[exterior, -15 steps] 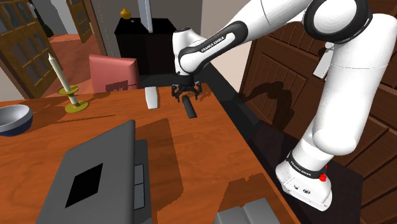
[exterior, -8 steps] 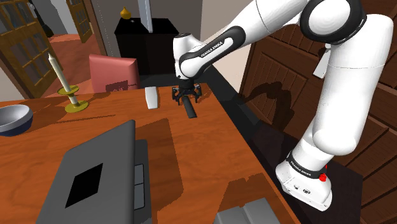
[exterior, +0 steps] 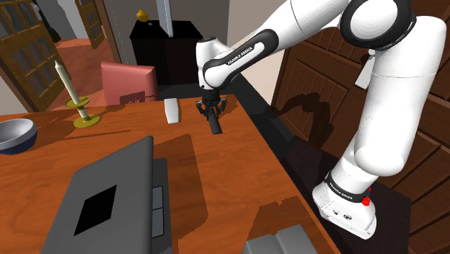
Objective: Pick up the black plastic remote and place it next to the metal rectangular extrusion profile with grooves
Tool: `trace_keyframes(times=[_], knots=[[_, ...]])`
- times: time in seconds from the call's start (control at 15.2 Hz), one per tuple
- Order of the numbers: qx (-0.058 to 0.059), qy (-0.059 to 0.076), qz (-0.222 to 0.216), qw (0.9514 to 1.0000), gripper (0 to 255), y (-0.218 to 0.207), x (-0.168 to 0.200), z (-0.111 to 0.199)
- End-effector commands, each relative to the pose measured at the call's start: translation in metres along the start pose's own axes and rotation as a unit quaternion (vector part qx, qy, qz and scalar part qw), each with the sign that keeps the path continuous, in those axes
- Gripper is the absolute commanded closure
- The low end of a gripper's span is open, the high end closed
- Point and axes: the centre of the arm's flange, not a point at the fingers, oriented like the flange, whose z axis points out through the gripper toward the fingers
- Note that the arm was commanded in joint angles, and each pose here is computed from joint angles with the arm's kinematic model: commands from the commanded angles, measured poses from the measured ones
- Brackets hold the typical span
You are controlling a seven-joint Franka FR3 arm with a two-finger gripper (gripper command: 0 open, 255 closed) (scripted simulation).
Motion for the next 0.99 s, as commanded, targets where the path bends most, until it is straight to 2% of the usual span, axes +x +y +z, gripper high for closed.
trace_keyframes(times=[0.0,0.26,0.92], knots=[[-0.001,-0.001,0.0,1.0,255,0.001,0.0,0.002],[-0.001,-0.001,0.0,1.0,255,0.001,0.0,0.002],[-0.001,-0.001,0.0,1.0,255,0.005,0.001,-0.051]])
